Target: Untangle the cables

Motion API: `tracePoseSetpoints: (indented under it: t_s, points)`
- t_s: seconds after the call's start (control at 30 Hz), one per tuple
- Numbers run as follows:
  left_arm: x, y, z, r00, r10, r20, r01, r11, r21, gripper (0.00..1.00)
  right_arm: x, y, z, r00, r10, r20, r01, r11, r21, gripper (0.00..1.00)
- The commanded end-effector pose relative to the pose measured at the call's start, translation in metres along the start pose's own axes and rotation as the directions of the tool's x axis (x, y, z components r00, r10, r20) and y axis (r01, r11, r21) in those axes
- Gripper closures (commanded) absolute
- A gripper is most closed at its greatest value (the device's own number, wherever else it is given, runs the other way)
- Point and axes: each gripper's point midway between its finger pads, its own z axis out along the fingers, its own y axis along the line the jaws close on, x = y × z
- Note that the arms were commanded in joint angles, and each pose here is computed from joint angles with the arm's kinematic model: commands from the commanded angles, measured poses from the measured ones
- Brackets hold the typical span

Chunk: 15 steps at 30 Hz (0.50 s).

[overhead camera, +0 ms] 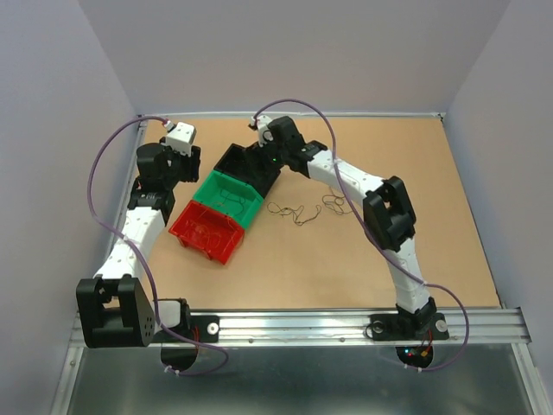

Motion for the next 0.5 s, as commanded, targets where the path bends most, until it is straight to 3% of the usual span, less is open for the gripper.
tracePoseSetpoints:
  t_s: [0.0,0.07,0.1,0.13,0.17,0.47]
  points:
    - [-0.014,-0.008,-0.006,0.997,0.038,0.070,-0.041,0.998,0.038,0.38,-0.046,0.000,-0.050,0.985,0.015,0.173,-0.025,0.998,0.055,0.07]
    - [-0.018,-0.010,-0.010,0.995,0.044,0.091,-0.048,0.998,0.047,0.33,-0.011,-0.003,-0.056,0.991,0.038,0.128,-0.048,0.996,0.075,0.02]
    - [-0.018,-0.012,-0.013,0.994,0.045,0.097,-0.050,0.997,0.052,0.23,-0.023,-0.003,-0.075,0.983,0.036,0.180,-0.053,0.994,0.096,0.00]
    - [-0.020,-0.013,-0.014,0.993,0.047,0.108,-0.053,0.997,0.055,0.12,0.007,-0.005,-0.076,0.990,0.059,0.132,-0.074,0.991,0.110,0.00]
    - [-0.021,-0.014,-0.017,0.992,0.047,0.115,-0.053,0.997,0.057,0.01,0.003,-0.005,-0.089,0.985,0.064,0.159,-0.085,0.988,0.126,0.00]
    - [-0.030,-0.020,-0.034,0.981,0.061,0.186,-0.074,0.995,0.062,0.01,0.102,-0.021,-0.107,0.970,0.233,0.077,-0.245,0.925,0.292,0.00]
